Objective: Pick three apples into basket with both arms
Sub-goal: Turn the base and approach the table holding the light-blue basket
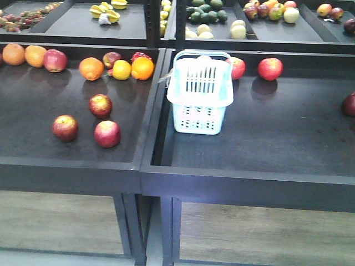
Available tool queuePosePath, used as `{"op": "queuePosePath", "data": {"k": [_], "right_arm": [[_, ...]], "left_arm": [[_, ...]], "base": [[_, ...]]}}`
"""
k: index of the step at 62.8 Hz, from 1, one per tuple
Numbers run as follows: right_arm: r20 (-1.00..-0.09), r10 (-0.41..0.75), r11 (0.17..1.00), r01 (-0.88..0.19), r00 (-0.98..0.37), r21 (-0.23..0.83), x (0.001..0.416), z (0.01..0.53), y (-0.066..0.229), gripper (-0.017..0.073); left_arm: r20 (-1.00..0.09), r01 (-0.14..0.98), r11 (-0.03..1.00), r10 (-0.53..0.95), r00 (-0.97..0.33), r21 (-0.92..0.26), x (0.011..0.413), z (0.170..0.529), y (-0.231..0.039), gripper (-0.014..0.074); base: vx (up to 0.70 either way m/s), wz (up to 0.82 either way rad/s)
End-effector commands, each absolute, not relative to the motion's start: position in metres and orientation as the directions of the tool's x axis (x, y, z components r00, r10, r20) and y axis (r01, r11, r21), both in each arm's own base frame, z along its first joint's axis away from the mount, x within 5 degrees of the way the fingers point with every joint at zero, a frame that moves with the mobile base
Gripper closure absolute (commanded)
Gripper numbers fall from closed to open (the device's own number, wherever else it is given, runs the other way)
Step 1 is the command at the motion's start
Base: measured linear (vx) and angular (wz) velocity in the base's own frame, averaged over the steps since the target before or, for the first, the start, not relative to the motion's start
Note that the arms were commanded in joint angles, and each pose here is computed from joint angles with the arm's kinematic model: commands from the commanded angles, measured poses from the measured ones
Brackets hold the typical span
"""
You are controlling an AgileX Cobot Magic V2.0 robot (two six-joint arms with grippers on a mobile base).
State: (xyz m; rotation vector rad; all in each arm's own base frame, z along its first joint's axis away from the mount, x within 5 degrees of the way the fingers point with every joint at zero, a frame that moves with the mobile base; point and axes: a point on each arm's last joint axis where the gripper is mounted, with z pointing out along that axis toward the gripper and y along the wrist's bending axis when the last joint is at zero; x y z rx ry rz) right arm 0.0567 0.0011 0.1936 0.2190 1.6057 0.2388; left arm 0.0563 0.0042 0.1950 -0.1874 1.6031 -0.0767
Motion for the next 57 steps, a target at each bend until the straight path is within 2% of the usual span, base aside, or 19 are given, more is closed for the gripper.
{"op": "queuePosePath", "data": {"k": [1, 57], "right_arm": [[-0.961, 0.275, 0.961, -0.017, 0.018, 0.275, 0.0566, 0.1959, 0.0006, 0.0564], [-0.961, 0.275, 0.961, -0.017, 0.018, 0.275, 0.0566, 0.1959, 0.0006, 0.0564]], "left_arm": [[-0.984, -0.057, 0.982, -0.177, 0.035, -0.178, 0.0562, 0.1948, 0.0036, 0.0600], [-0.984, -0.057, 0.982, -0.177, 0.035, -0.178, 0.0562, 0.1948, 0.0036, 0.0600]], "base": [[0.06, -0.18], [0.09, -0.10]]}}
